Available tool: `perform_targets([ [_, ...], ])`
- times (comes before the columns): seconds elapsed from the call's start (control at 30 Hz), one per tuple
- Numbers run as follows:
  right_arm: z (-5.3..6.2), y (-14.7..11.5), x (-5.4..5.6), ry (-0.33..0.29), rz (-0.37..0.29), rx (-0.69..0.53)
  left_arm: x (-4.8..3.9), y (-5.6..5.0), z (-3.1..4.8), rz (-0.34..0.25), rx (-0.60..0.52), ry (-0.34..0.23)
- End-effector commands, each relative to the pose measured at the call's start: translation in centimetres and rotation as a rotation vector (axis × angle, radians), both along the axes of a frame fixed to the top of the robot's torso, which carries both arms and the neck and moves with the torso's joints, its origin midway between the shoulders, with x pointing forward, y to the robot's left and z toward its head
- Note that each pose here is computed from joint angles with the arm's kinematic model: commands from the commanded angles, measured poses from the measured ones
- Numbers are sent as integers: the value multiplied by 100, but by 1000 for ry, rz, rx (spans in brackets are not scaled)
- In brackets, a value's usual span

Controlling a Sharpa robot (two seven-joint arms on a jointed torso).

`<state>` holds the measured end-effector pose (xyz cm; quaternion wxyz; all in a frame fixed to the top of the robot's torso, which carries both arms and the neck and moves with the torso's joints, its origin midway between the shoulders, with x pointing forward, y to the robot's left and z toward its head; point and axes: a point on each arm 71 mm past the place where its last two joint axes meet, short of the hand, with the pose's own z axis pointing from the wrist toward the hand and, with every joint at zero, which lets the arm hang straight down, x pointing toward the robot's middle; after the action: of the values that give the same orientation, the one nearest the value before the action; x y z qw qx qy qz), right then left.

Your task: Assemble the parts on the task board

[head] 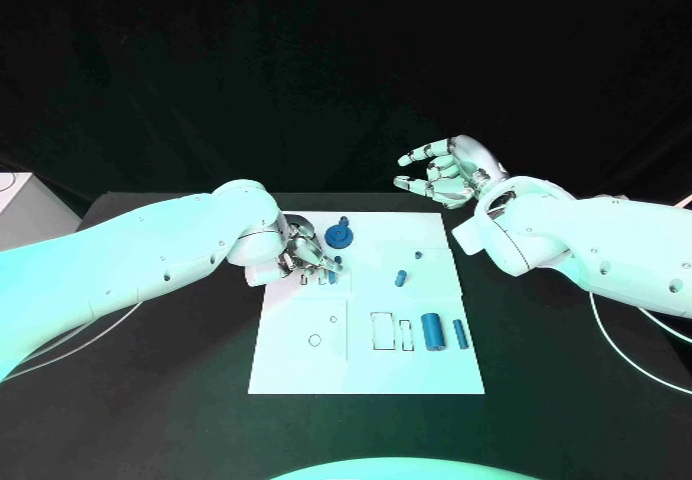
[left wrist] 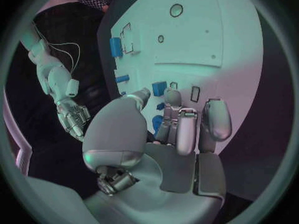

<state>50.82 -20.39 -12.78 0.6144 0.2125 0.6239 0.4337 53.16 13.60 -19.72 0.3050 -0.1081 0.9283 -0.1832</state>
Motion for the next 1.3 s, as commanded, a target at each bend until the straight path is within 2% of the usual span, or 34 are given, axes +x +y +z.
perform_targets([
  [0.03,-7,23,-4,3,19,-7,-12,-31,-9,-19,-10,15],
  [0.77,-18,57,-15,11,32,-7,18,-16,-32,-17,0,29],
  [1.3,-25,63,-17,15,35,-8,8,-24,-41,-27,-2,37],
])
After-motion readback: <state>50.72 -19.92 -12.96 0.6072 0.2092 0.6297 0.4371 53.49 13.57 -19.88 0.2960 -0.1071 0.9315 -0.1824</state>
